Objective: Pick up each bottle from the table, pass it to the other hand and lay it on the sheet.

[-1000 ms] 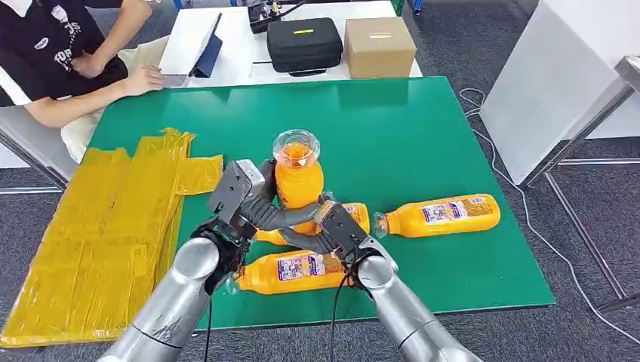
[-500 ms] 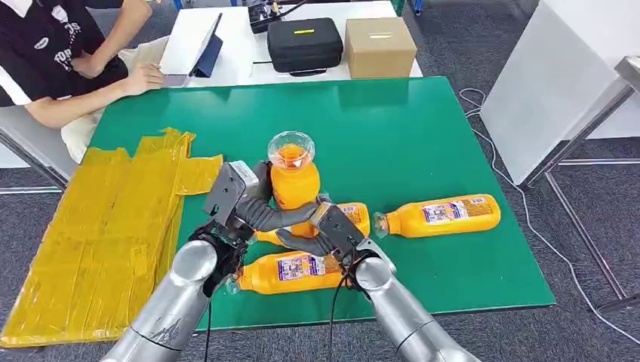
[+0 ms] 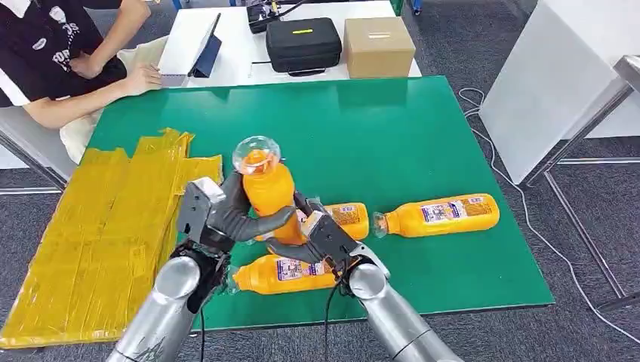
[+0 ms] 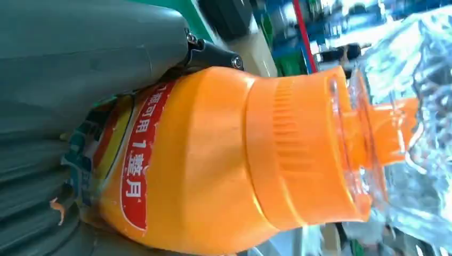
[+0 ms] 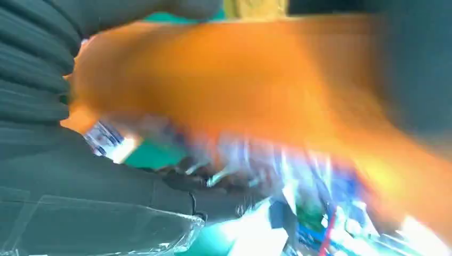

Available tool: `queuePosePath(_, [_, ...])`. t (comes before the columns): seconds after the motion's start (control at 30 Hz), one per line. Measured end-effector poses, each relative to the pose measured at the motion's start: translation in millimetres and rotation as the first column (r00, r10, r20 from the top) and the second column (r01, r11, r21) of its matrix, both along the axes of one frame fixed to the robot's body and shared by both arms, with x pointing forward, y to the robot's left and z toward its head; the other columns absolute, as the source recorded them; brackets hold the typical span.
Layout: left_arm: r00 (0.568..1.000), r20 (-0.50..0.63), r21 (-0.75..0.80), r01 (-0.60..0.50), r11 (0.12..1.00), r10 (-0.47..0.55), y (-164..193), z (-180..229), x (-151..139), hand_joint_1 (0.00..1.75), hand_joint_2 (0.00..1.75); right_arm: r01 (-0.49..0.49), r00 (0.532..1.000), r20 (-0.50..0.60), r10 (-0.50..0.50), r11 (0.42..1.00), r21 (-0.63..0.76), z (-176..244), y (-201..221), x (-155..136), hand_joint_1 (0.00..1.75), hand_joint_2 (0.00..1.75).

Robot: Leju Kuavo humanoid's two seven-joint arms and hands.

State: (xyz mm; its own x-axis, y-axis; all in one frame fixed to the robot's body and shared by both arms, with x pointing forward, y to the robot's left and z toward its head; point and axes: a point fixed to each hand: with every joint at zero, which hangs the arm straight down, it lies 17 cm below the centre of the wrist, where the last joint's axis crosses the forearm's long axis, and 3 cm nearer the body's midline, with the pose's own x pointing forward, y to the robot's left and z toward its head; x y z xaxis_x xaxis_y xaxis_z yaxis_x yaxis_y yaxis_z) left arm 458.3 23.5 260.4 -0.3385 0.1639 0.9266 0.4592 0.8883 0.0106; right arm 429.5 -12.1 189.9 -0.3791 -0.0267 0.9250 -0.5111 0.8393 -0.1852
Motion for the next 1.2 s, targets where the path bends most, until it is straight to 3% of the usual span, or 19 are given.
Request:
queuePosePath(0.23, [0.978, 0.044, 0.014, -0.203, 0.979, 0.202, 85.1, -11.4, 6.4, 1.75, 1.75, 0.082, 0.993, 0.085, -0.084, 0.996, 0.024, 23.3, -25.8, -2.1, 0.00, 1.75])
queuePosePath(0.47, [0.934, 0.103, 0.071, -0.349, 0.934, 0.341, 144.5, -17.7, 0.3, 1.75, 1.75, 0.149, 0.977, 0.153, -0.151, 0.989, 0.023, 36.7, -48.6, -7.1, 0.00, 1.75])
queuePosePath(0.53, [0.900, 0.146, 0.116, -0.429, 0.896, 0.412, 164.5, -19.2, -1.2, 1.75, 1.75, 0.199, 0.965, 0.175, -0.197, 0.980, 0.007, 35.7, -63.9, -8.4, 0.00, 1.75])
queuePosePath(0.6, [0.835, 0.234, 0.177, -0.540, 0.823, 0.498, 184.8, -13.4, -4.6, 1.75, 1.75, 0.273, 0.939, 0.220, -0.265, 0.962, -0.005, 42.2, -87.9, -8.4, 0.00, 1.75])
queuePosePath(0.67, [0.804, 0.274, 0.208, -0.585, 0.784, 0.527, 191.0, -11.1, -7.1, 1.75, 1.75, 0.337, 0.911, 0.262, -0.318, 0.941, -0.029, 44.6, -104.5, -8.6, 0.00, 1.75])
queuePosePath(0.77, [0.707, 0.419, 0.291, -0.699, 0.654, 0.570, 198.0, -0.9, -8.7, 1.75, 1.75, 0.451, 0.849, 0.331, -0.412, 0.891, -0.049, 50.2, -134.5, -12.8, 0.00, 1.75])
queuePosePath(0.9, [0.611, 0.541, 0.333, -0.786, 0.520, 0.577, 204.0, 14.1, -4.2, 1.75, 1.75, 0.558, 0.779, 0.384, -0.495, 0.828, -0.064, 54.6, -162.6, -26.1, 0.00, 1.75])
queuePosePath(1.07, [0.490, 0.713, 0.348, -0.869, 0.352, 0.502, 197.3, 32.5, 5.9, 1.75, 1.75, 0.623, 0.738, 0.396, -0.547, 0.778, -0.086, 48.5, -182.3, -45.4, 0.00, 1.75])
queuePosePath(1.13, [0.418, 0.826, 0.362, -0.907, 0.215, 0.378, 178.7, 28.2, 13.1, 1.75, 1.75, 0.645, 0.716, 0.406, -0.568, 0.760, -0.074, 54.4, -191.2, -52.6, 0.00, 1.75])
queuePosePath(1.2, [0.384, 0.882, 0.362, -0.923, 0.128, 0.275, 161.5, 21.9, 20.0, 1.75, 1.75, 0.648, 0.714, 0.407, -0.570, 0.758, -0.075, 55.6, -193.4, -54.0, 0.00, 1.75])
